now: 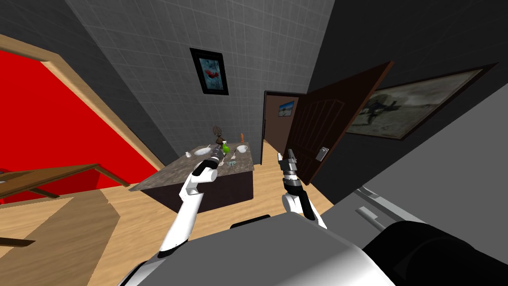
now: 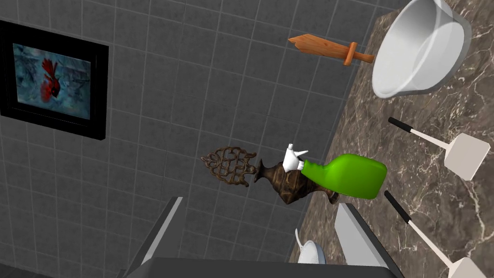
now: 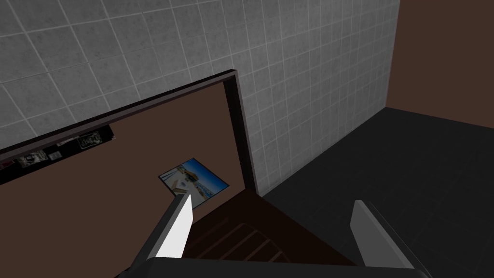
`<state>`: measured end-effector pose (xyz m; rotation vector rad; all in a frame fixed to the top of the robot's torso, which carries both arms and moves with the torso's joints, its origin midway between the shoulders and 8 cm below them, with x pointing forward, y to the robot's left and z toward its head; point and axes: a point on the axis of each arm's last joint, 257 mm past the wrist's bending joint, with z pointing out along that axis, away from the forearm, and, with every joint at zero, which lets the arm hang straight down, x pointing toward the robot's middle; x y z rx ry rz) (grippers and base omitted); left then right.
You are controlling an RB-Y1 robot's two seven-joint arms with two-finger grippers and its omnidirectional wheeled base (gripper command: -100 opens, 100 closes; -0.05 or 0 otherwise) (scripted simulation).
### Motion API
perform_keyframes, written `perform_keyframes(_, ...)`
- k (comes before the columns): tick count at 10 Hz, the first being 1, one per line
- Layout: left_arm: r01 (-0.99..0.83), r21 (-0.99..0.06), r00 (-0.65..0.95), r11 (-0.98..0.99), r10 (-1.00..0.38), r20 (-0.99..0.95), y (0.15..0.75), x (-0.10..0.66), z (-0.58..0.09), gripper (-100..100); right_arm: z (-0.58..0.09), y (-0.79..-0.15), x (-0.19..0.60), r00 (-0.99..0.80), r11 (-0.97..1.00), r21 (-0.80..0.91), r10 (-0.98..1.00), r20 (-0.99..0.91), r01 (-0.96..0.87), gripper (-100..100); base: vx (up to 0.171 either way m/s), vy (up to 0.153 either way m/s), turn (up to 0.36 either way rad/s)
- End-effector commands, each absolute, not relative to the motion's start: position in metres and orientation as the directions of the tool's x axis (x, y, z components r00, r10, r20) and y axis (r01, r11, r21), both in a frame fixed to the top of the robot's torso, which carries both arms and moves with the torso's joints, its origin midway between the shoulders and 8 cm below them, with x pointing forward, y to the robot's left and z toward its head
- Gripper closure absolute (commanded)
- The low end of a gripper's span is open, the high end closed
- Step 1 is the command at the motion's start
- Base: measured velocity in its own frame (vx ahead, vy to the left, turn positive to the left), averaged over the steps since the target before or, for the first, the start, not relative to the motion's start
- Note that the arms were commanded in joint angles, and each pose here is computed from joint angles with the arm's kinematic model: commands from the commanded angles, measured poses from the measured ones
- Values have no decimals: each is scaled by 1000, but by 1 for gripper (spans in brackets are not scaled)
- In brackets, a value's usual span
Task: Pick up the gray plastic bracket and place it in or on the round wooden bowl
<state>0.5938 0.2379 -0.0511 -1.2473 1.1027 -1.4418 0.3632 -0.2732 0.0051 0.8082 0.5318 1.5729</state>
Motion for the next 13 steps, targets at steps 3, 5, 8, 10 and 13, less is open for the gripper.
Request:
perform_keyframes(3,-25,-978,-68,-209,-975,210,234,608,-73,-100,5,-273,363,-29,-167,733,980,197,-659,0,1,4,3)
perform_keyframes(5,-85,-971,-64,-222,-972,227,229,618,-84,-100,5,-273,363,-29,-167,733,980,197,-659,0,3,3,9)
perform_keyframes(8,-168,-959,-51,-230,-969,242,224,626,-101,-100,5,-273,363,-29,-167,733,980,197,-659,0,9,3,5)
perform_keyframes(10,-216,-950,-39,-226,-970,240,225,624,-115,-100,5,-273,363,-29,-167,733,980,197,-659,0,13,2,3)
perform_keyframes(13,-303,-925,-23,-231,-968,249,220,629,-134,-100,5,-273,363,-29,-167,733,980,197,-659,0,20,-3,10)
